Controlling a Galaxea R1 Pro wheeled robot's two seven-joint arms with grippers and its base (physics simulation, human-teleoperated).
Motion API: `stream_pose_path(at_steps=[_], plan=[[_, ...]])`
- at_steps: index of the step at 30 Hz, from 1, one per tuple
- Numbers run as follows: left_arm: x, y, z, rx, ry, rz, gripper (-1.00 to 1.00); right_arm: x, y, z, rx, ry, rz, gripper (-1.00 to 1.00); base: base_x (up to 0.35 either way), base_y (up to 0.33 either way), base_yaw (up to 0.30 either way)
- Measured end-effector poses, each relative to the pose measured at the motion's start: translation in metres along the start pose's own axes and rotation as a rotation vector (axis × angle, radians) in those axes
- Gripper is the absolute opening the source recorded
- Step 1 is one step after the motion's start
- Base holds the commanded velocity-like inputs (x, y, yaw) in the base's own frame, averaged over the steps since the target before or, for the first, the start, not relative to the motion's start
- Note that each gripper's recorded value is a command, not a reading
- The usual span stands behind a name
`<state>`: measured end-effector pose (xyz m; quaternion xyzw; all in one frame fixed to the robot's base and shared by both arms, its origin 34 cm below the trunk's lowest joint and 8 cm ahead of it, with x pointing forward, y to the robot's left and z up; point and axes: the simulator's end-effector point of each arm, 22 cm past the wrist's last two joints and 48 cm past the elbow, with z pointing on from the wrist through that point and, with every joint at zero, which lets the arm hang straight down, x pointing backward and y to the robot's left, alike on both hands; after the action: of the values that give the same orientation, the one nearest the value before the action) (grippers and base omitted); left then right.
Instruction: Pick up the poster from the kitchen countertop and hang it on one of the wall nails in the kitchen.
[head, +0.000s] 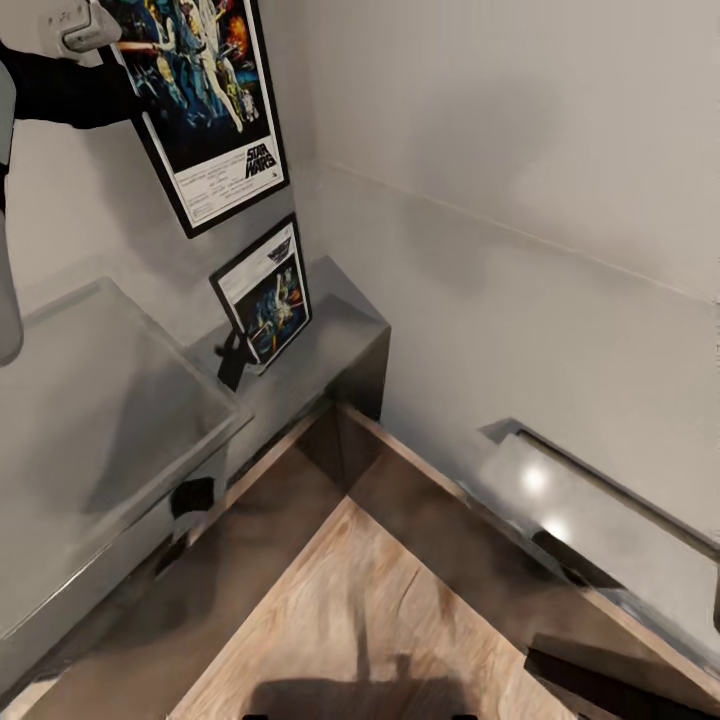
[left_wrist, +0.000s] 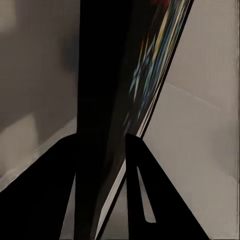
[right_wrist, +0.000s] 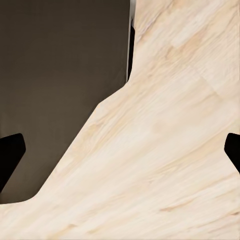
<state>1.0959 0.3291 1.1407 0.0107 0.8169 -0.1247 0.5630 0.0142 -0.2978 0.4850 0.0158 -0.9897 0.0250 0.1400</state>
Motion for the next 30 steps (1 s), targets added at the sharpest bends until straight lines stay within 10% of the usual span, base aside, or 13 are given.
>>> stream_pose_path(at_steps=[30], plan=[[0.0031, 0.0003, 0.0011, 0.001, 0.008, -0.004, -1.00, -0.0097, -0.0009, -0.0002, 0.001, -0.044, -0.003, 1.00, -0.213, 0.000, 0.000]])
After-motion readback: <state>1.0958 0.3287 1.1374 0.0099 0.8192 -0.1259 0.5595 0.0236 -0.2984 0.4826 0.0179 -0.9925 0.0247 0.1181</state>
